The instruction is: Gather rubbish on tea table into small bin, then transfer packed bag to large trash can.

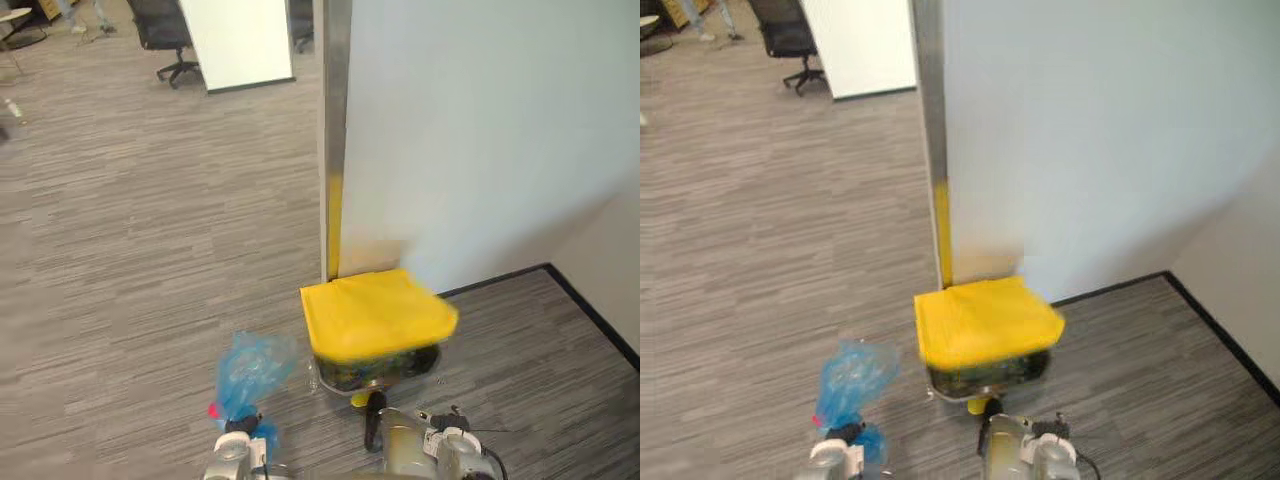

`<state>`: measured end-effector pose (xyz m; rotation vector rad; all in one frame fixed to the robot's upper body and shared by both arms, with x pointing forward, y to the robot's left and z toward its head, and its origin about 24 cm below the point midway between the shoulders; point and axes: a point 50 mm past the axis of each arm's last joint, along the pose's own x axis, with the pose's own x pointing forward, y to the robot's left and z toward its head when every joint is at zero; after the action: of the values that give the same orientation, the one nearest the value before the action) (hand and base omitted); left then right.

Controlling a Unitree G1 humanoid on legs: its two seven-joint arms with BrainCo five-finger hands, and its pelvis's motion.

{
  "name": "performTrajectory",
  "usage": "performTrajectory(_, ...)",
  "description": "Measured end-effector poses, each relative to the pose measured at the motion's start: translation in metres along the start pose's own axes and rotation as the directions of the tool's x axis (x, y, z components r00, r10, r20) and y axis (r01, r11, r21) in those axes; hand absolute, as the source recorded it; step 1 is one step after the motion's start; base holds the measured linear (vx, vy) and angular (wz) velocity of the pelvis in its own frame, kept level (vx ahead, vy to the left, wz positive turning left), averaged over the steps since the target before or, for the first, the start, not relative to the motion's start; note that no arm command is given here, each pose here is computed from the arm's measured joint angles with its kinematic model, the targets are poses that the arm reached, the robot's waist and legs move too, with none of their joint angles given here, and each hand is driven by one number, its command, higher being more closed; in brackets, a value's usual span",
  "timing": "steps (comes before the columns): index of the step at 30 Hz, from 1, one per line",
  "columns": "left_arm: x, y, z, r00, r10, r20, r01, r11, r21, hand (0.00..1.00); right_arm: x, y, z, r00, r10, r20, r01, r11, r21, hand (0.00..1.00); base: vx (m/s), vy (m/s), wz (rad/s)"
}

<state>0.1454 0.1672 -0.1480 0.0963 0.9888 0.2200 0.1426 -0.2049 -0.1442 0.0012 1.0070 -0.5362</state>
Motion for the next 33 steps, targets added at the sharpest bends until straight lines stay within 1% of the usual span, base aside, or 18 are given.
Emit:
performTrajectory(6,-0.001,-0.012,0.002,0.999,-0.046,0.01,0.046,0.999,0.02,1.0,-0.001,0.005,0.0,1.0,0.023,0.008,-0.023,0.999,-0.033,0.0,0.05,-0.018,0.01)
performTrajectory(12,-0.003,-0.016,-0.002,0.998,-0.055,-0.001,0.055,0.998,0.016,1.0,-0.002,0.007,0.0,0.999,0.035,0.01,-0.034,0.998,-0.053,0.0,0.03,0.014,0.06)
performTrajectory(15,-0.003,-0.016,-0.001,0.998,-0.056,0.003,0.056,0.998,0.016,1.0,-0.003,0.017,0.007,0.997,0.071,0.039,-0.067,0.993,-0.097,0.0,0.07,0.006,0.09)
performTrajectory(18,-0.002,-0.019,0.006,0.998,-0.066,0.021,0.065,0.997,0.03,1.0,-0.007,0.036,0.019,0.988,0.132,0.081,-0.12,0.983,-0.14,0.0,0.05,-0.006,0.19)
performTrajectory(21,-0.001,-0.021,0.021,0.995,-0.068,0.068,0.067,0.998,0.007,1.0,-0.014,0.06,0.051,0.963,0.201,0.18,-0.172,0.971,-0.164,0.0,0.02,-0.029,0.13)
performTrajectory(23,0.0,-0.021,0.036,0.992,-0.051,0.116,0.053,0.999,-0.013,1.0,-0.023,0.077,0.085,0.921,0.249,0.299,-0.201,0.963,-0.179,0.0,-0.04,-0.057,0.15)
performTrajectory(24,0.0,-0.024,0.046,0.988,-0.043,0.15,0.05,0.998,-0.043,1.0,-0.032,0.09,0.108,0.884,0.279,0.376,-0.222,0.957,-0.19,0.0,-0.04,-0.07,0.19)
performTrajectory(26,-0.002,-0.027,0.053,0.983,-0.046,0.18,0.057,0.997,-0.058,1.0,-0.038,0.098,0.124,0.858,0.297,0.42,-0.236,0.953,-0.191,0.0,-0.04,-0.075,0.18)
performTrajectory(28,-0.006,-0.033,0.068,0.968,-0.058,0.244,0.077,0.995,-0.068,1.0,-0.051,0.106,0.156,0.803,0.306,0.511,-0.241,0.952,-0.191,0.0,-0.09,-0.124,0.25)
performTrajectory(31,-0.015,-0.038,0.096,0.926,-0.067,0.372,0.108,0.99,-0.088,1.0,-0.068,0.107,0.201,0.718,0.281,0.636,-0.225,0.959,-0.17,0.0,-0.1,-0.109,0.22)
performTrajectory(33,-0.02,-0.042,0.107,0.903,-0.078,0.422,0.127,0.988,-0.09,1.0,-0.077,0.106,0.224,0.676,0.263,0.688,-0.213,0.964,-0.159,0.0,-0.11,-0.131,0.1)
